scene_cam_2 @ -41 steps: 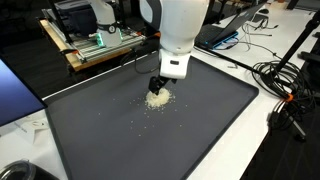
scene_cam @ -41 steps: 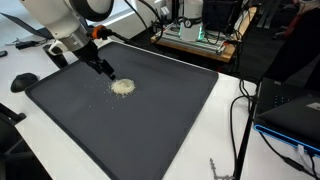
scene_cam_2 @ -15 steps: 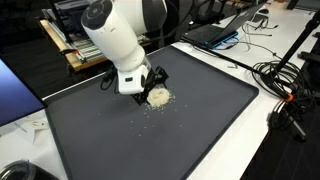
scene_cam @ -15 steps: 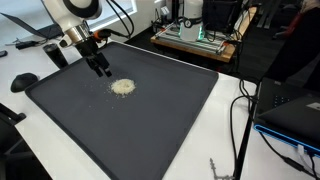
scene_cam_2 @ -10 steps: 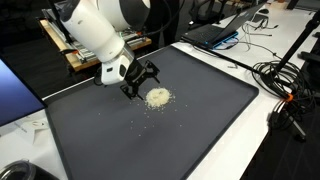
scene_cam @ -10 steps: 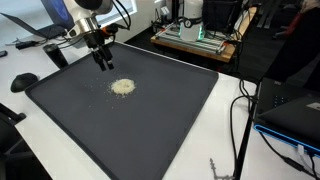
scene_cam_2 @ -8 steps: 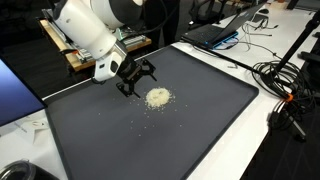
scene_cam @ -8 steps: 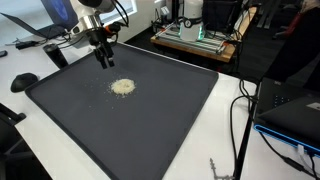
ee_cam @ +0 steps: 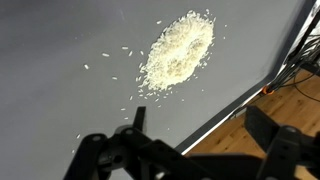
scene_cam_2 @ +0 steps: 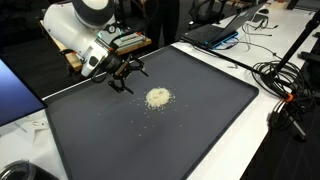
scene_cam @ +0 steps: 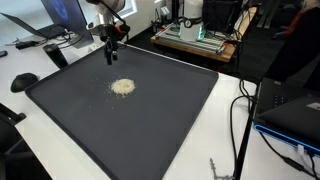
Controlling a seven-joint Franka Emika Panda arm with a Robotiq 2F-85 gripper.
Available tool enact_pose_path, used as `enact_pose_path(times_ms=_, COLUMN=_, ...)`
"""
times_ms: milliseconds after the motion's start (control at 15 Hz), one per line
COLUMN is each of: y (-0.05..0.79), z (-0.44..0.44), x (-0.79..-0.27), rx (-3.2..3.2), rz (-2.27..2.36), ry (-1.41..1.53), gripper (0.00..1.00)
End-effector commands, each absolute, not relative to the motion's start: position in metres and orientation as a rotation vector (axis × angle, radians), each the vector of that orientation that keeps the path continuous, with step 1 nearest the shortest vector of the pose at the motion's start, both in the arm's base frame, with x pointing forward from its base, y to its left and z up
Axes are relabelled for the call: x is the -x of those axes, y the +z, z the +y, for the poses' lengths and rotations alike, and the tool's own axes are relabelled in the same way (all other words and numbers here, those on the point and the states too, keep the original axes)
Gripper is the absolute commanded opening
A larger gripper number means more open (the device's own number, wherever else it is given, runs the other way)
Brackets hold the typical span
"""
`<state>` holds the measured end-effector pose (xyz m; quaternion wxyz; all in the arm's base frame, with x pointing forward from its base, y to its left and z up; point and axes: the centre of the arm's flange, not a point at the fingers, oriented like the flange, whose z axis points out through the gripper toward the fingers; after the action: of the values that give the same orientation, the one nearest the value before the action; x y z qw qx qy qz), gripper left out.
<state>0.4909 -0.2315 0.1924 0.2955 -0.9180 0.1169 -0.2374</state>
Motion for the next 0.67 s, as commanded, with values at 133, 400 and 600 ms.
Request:
enact_pose_path(times_ms=133, y=0.185, z=-0.193, x=-0.458, rx=2.449, rz=0.27, ry=-0.752, gripper=1.0)
enact_pose_path(times_ms=400, y=0.186, z=-0.145, x=-0.459, rx=2.62, rz=0.31, ry=-0.76, gripper=1.0)
enact_pose_path(times_ms=600, y=0.197, z=-0.112, x=-0.46, rx=2.773, rz=0.317, ry=-0.743, gripper=1.0)
